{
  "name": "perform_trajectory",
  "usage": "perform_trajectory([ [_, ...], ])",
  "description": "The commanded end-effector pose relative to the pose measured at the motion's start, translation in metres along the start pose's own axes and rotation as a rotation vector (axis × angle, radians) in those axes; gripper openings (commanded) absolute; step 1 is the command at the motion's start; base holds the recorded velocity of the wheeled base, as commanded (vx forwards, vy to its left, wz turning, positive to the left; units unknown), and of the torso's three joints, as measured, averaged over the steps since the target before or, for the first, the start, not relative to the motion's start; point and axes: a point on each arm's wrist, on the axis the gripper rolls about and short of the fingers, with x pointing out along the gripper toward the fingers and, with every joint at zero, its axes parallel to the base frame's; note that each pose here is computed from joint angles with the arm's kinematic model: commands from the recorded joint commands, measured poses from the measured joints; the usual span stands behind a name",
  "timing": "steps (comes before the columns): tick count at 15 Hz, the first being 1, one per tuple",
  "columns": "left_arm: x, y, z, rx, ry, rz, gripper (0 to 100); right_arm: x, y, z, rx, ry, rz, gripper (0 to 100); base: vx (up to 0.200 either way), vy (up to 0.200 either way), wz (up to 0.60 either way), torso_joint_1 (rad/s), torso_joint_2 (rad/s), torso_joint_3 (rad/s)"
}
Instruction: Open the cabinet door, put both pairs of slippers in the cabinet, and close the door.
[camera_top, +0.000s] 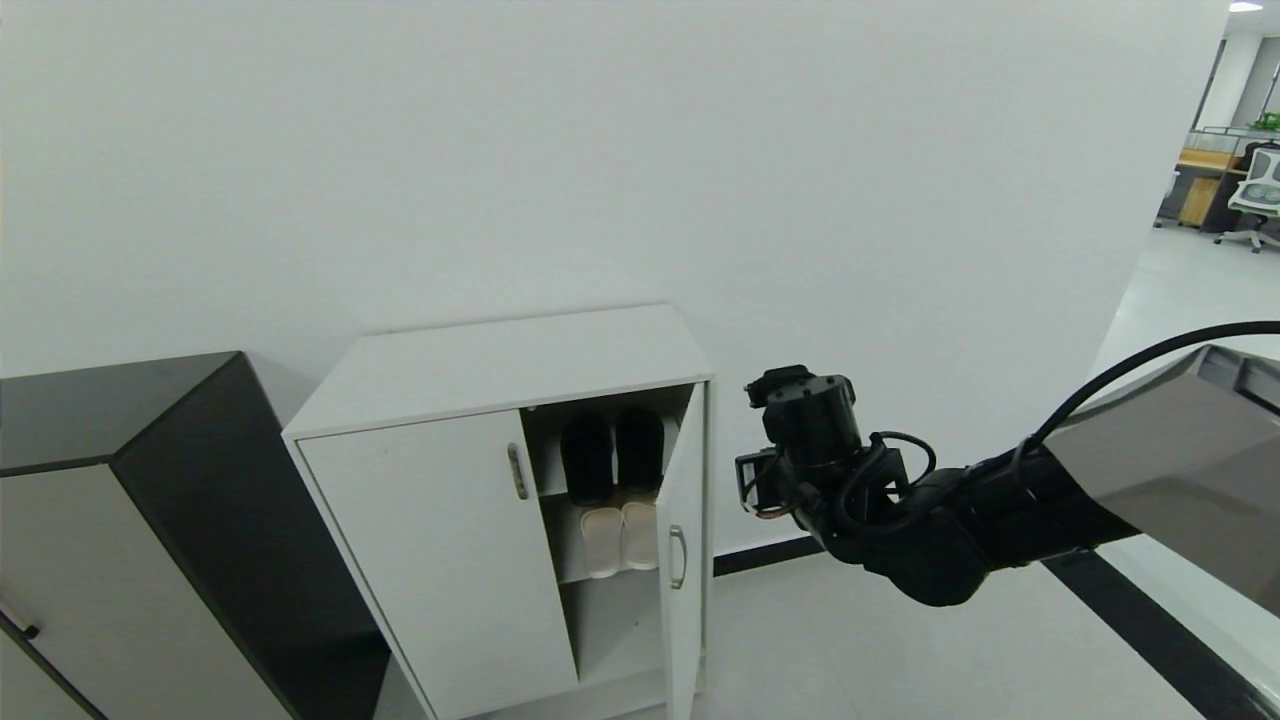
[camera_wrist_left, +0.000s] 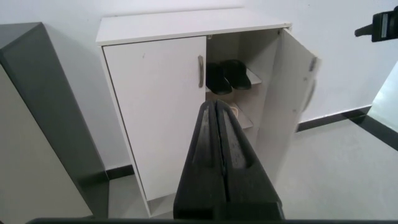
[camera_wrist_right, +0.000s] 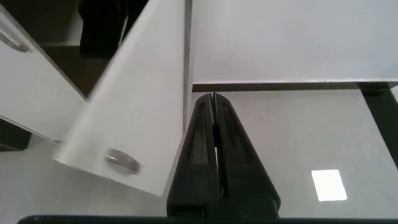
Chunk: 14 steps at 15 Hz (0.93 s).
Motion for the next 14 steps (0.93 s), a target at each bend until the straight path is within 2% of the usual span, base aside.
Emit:
perform_trajectory([
  [1,0.0,0.0,0.0,0.0,0.0,0.0,0,-0.004,0.0,-0.005,-0.011,0.012,0.006,0,0.0,0.0,0.6,0.007,0.0,0.007],
  [6,0.0,0.0,0.0,0.0,0.0,0.0,0,-0.003,0.002,-0.013,-0.013,0.015,0.014,0,0.0,0.0,0.6,0.004,0.01,0.002],
  [11,0.0,0.0,0.0,0.0,0.0,0.0,0,-0.004,-0.005,-0.034,-0.004,-0.013,0.069,0,0.0,0.0,0.0,0.0,0.0,0.0],
  [14,0.0,0.0,0.0,0.001,0.0,-0.001,0,-0.021,-0.02,-0.061,-0.011,-0.025,0.312,0,0.0,0.0,0.0,0.0,0.0,0.0],
])
